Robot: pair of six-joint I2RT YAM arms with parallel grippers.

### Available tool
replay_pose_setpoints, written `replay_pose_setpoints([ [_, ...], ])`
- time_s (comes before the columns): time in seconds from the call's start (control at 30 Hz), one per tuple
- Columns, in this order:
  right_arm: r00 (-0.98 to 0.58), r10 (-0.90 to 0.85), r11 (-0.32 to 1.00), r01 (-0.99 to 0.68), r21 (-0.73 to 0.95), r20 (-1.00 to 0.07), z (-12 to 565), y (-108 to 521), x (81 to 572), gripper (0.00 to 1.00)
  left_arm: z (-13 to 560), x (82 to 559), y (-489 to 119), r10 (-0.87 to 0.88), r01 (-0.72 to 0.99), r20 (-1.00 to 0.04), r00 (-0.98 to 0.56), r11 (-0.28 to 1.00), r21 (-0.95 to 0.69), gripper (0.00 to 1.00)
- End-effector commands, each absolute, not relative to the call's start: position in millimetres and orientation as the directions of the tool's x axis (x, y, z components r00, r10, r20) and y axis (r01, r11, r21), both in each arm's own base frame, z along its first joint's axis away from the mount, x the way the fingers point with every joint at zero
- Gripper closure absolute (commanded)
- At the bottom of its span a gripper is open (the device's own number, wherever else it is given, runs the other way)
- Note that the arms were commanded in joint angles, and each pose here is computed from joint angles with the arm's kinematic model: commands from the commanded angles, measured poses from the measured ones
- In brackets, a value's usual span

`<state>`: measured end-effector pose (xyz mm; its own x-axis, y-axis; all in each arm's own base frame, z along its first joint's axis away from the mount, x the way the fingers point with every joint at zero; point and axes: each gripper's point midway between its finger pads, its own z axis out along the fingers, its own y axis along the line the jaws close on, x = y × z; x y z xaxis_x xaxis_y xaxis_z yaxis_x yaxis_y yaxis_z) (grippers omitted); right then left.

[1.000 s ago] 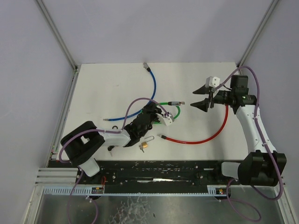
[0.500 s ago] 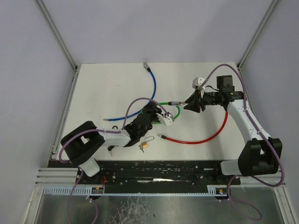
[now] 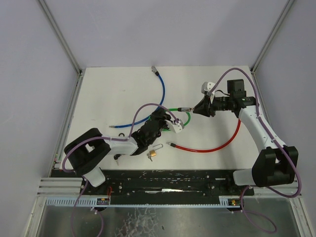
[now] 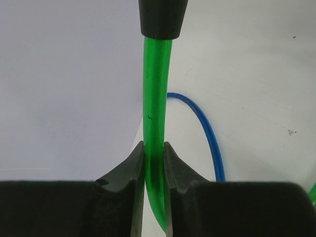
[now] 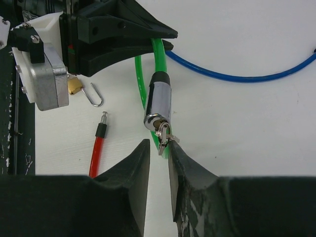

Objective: Lock with the key
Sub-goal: Lock the lock.

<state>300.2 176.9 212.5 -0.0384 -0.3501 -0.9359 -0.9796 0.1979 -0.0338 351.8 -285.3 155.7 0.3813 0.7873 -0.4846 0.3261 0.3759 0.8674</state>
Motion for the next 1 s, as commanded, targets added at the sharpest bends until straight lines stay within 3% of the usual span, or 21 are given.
replay_pose_setpoints([
  [0.0, 0.052, -0.339, 0.185, -0.975, -0.12, -0.939, 227.8, 181.9, 301.5, 0.72, 114.9, 346.8, -277.3, 0.835, 0.411, -0.436, 0.337, 0.286, 0.865, 1.0],
  [0.13, 0.053, -0.339, 0.189, -0.974, -0.123, -0.939, 228.3, 182.2, 303.5, 0.73, 114.8, 346.6, -277.6, 0.834, 0.412, -0.436, 0.338, 0.285, 0.865, 1.0],
  [0.43, 0.104, -0.362, 0.151, -0.974, -0.168, -0.926, 224.3, 182.3, 300.0, 0.86, 115.7, 346.2, -278.2, 0.832, 0.413, -0.439, 0.34, 0.287, 0.864, 1.0],
  [0.57, 0.207, -0.392, 0.091, -0.961, -0.262, -0.896, 222.3, 180.6, 296.3, 0.99, 114.3, 345.0, -279.3, 0.83, 0.425, -0.438, 0.345, 0.279, 0.861, 1.0],
  [0.63, 0.287, -0.408, 0.043, -0.942, -0.332, -0.867, 221.4, 178.8, 293.4, 1.0, 114.0, 344.5, -279.9, 0.828, 0.429, -0.439, 0.347, 0.276, 0.86, 1.0],
  [0.8, 0.535, -0.424, -0.09, -0.828, -0.554, -0.731, 222.5, 176.5, 290.0, 1.0, 112.5, 343.6, -282.6, 0.824, 0.442, -0.442, 0.354, 0.269, 0.855, 1.0],
  [0.97, 0.8, -0.401, -0.312, -0.577, -0.755, -0.446, 206.2, 171.9, 286.8, 1.0, 110.3, 342.3, -285.7, 0.816, 0.464, -0.451, 0.36, 0.263, 0.846, 1.0],
])
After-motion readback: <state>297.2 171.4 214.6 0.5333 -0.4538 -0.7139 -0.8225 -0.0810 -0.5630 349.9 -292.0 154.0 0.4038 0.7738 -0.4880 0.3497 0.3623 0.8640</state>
